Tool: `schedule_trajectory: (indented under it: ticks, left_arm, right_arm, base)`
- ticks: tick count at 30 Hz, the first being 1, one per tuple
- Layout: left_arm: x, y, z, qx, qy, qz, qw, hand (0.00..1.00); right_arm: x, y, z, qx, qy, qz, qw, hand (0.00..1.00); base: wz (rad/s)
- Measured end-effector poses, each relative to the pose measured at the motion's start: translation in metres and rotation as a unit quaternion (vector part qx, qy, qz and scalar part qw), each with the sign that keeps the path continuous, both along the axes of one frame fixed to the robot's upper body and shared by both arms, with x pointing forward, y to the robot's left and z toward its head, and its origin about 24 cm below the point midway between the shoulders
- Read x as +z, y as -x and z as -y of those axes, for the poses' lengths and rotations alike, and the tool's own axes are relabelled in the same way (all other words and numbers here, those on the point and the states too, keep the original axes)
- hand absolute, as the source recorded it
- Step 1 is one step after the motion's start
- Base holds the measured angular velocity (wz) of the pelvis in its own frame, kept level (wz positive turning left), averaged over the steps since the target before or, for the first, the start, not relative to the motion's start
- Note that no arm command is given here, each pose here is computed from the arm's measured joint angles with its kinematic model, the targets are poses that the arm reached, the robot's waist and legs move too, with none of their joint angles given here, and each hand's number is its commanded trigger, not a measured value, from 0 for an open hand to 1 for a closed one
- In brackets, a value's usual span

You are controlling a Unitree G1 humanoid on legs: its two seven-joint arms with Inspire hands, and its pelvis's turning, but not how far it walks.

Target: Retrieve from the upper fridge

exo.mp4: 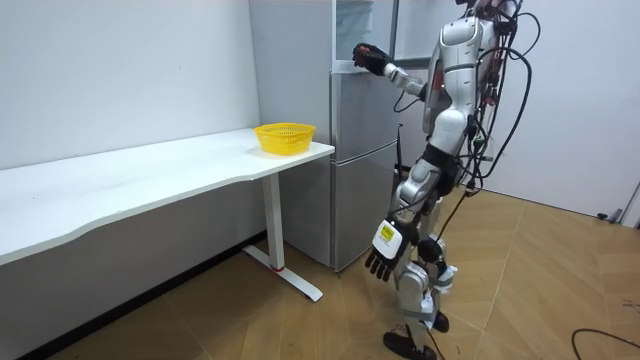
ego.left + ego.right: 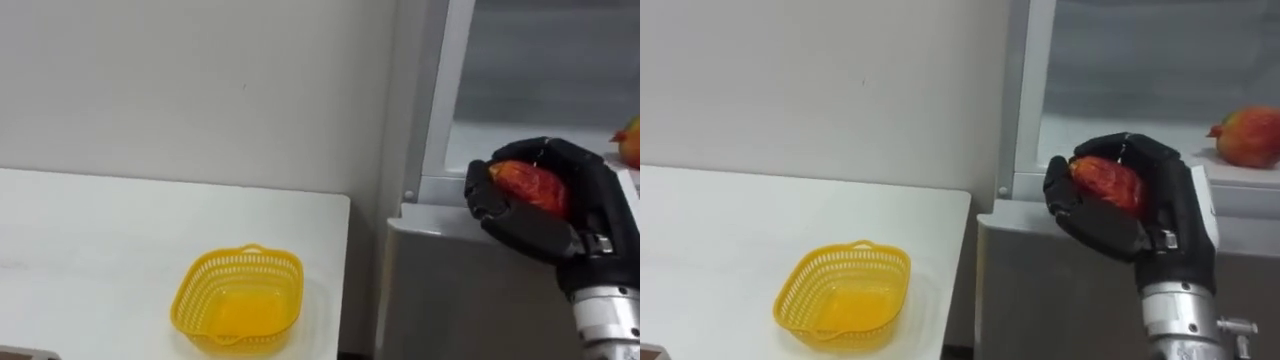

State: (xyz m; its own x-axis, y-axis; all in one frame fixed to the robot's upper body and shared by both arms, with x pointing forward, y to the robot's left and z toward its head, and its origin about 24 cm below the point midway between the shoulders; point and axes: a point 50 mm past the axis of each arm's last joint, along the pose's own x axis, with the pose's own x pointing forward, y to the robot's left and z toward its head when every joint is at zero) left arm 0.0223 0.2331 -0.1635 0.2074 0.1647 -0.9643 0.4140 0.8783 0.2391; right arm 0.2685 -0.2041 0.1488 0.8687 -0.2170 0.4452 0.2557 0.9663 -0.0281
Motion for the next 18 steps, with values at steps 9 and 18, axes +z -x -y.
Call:
schedule_trajectory:
  ticks: [9,18]
  left_arm:
    - [0.0,-0.001,0.004,-0.006,0.018,0.006,1.0,0.0]
    - [-0.001,-0.003,0.001,-0.019,0.019,0.01,1.0,0.0]
  right_arm:
    - [0.041,0.027,-0.015,-0.003,0.062,0.128,0.99,1.0]
    - [0.045,0.035,-0.047,0.054,0.149,0.17,0.973,1.0]
  base:
    - [-0.06]
    - [-0.04]
